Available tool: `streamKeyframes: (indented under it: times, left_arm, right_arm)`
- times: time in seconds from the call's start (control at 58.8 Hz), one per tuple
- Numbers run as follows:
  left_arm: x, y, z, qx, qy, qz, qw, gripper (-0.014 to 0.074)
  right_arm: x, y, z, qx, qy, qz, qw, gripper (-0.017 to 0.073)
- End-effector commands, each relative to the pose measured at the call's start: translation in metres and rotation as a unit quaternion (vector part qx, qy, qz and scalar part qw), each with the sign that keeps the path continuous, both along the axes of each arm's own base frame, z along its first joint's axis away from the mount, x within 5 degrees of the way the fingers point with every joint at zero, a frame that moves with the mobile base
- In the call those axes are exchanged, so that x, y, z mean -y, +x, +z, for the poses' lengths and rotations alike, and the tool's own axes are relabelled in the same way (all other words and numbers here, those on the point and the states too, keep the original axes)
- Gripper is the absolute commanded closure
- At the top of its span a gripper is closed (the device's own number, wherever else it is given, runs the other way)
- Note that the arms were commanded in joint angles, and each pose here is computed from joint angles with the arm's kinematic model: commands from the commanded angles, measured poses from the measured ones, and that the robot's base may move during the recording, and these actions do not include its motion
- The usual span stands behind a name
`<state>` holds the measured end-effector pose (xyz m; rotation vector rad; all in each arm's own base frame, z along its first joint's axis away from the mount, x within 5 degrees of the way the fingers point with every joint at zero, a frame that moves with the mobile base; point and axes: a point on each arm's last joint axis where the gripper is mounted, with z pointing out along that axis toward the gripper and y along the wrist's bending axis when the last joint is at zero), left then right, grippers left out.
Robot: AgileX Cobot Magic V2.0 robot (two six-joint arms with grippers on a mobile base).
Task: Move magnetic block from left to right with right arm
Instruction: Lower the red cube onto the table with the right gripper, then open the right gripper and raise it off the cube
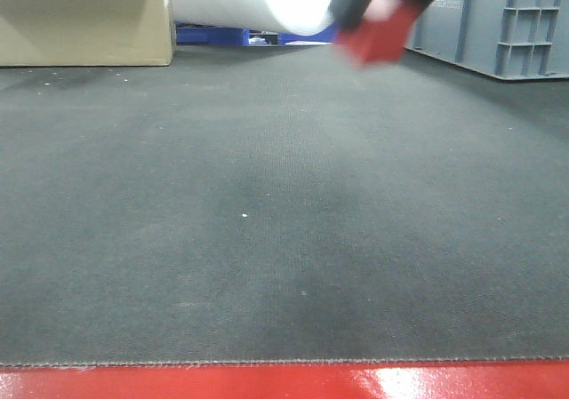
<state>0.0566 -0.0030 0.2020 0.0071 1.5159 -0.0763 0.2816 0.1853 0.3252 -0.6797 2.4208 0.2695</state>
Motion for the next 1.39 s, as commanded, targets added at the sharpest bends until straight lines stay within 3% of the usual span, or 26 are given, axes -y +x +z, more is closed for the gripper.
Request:
streamKeyframes:
  times: [0.0, 0.34, 0.731, 0.816, 0.969, 1.037, 1.258, 1.377]
  left_arm:
    - [0.000, -0.001, 0.006, 0.045, -0.005, 0.000, 0.999, 0.0710]
    - [0.000, -0.001, 0.006, 0.045, -0.005, 0.000, 0.999, 0.0710]
    - [0.000, -0.001, 0.006, 0.045, -0.005, 0.000, 0.999, 0.0710]
    - [0.000, -0.001, 0.006, 0.045, -0.005, 0.000, 0.999, 0.0710]
    - [0.000, -0.001, 0.006, 0.045, -0.005, 0.000, 0.999, 0.0710]
    - [0.000, -0.001, 0.006, 0.045, -0.005, 0.000, 0.999, 0.0710]
    - [0.000, -0.001, 0.006, 0.045, -0.005, 0.000, 0.999, 0.0710]
    - [0.000, -0.001, 0.006, 0.045, -0.005, 0.000, 0.999, 0.0710]
  right_arm:
    - [-0.013, 0.018, 0.010, 0.027, 0.021, 0.004, 0.999, 0.0388]
    - [-0.037, 0.055, -0.053, -0.026, -0.013, 0.003, 1.000, 0.0388]
    - [-0.042, 0.063, -0.075, -0.040, -0.022, 0.002, 0.999, 0.0381]
    - [-0.041, 0.063, -0.075, -0.040, -0.022, 0.001, 0.999, 0.0305]
    - [-0.040, 0.062, -0.074, -0.045, -0.024, 0.000, 0.999, 0.0001]
    - [-0.039, 0.060, -0.069, -0.042, -0.022, 0.000, 0.999, -0.0092]
    - [-0.028, 0.046, -0.027, -0.009, 0.011, -0.014, 1.000, -0.0004]
    - [-0.018, 0.029, 0.003, 0.013, 0.036, -0.024, 0.999, 0.0116]
